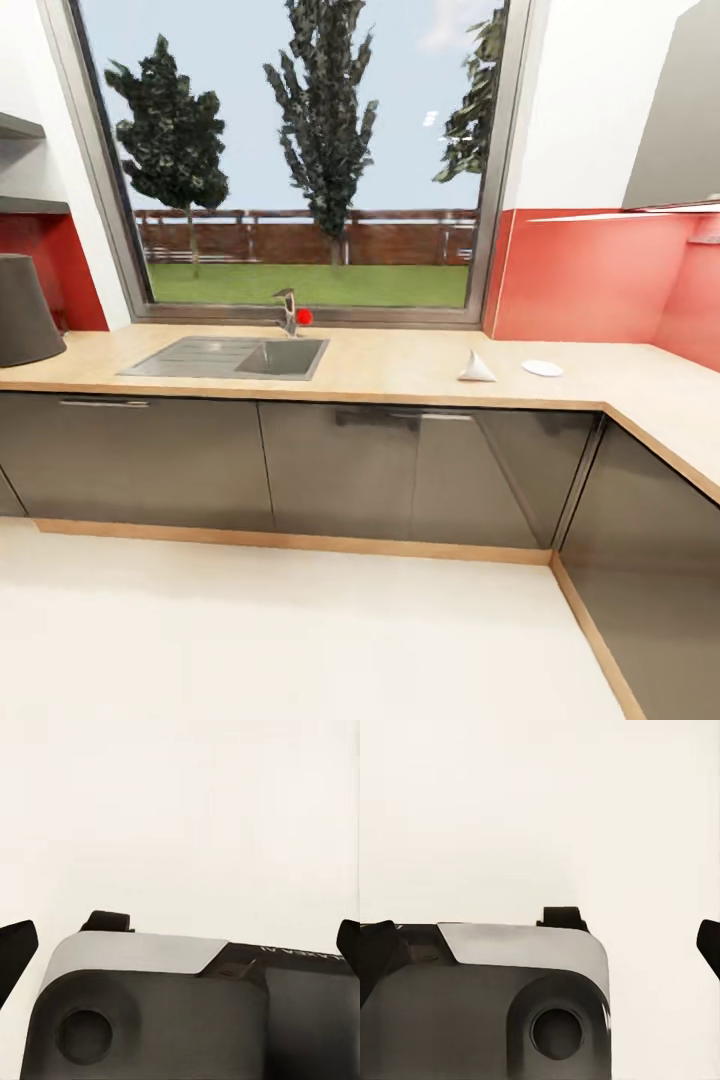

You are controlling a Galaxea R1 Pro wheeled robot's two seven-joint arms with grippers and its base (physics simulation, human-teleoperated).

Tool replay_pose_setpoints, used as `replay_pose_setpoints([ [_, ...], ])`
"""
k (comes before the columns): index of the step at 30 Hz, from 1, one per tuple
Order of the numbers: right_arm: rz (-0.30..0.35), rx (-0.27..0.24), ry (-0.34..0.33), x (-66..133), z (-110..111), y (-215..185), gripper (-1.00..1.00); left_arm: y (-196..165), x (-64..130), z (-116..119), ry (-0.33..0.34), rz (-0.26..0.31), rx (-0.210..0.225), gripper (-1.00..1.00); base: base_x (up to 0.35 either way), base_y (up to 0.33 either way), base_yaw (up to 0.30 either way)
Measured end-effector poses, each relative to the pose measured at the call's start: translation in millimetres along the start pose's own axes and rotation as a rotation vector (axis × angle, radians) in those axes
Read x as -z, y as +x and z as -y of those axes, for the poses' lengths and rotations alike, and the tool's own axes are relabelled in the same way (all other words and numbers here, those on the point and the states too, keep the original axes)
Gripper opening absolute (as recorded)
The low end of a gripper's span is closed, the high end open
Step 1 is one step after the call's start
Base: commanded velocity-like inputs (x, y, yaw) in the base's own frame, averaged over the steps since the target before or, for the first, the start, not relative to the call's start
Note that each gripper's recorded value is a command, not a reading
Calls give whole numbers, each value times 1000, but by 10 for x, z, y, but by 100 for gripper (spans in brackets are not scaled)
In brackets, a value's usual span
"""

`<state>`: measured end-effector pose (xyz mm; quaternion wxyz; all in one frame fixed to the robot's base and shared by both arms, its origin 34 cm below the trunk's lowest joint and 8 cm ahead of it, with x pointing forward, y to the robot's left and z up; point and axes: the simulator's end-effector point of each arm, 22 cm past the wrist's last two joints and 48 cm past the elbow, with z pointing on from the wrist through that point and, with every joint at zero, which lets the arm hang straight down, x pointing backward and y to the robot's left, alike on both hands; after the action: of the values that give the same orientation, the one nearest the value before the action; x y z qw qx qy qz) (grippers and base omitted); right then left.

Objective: Set up a coffee station on the kitchen countertop: keep the coffee maker on the countertop, move the bottle of coffee from the kitchen shelf to the counter next to the coffee maker, place a paper coffee filter on top of the coffee maker, put the saucer next to the coffee maker with the coffee cup on the saucer, and place the electric kettle next to the coffee maker.

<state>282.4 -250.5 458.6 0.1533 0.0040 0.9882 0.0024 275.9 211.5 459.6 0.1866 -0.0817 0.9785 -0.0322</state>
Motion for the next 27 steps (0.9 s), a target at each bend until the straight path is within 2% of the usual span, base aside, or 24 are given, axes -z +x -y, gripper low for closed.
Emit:
replay_pose_setpoints([
  [12,0,0,0,0,0,1,100,3,0,-11,-2,0,0,100,328,-47,-172],
  [27,0,0,0,-1,0,0,100,5,0,-15,-2,-2,1,100,270,15,-8],
])
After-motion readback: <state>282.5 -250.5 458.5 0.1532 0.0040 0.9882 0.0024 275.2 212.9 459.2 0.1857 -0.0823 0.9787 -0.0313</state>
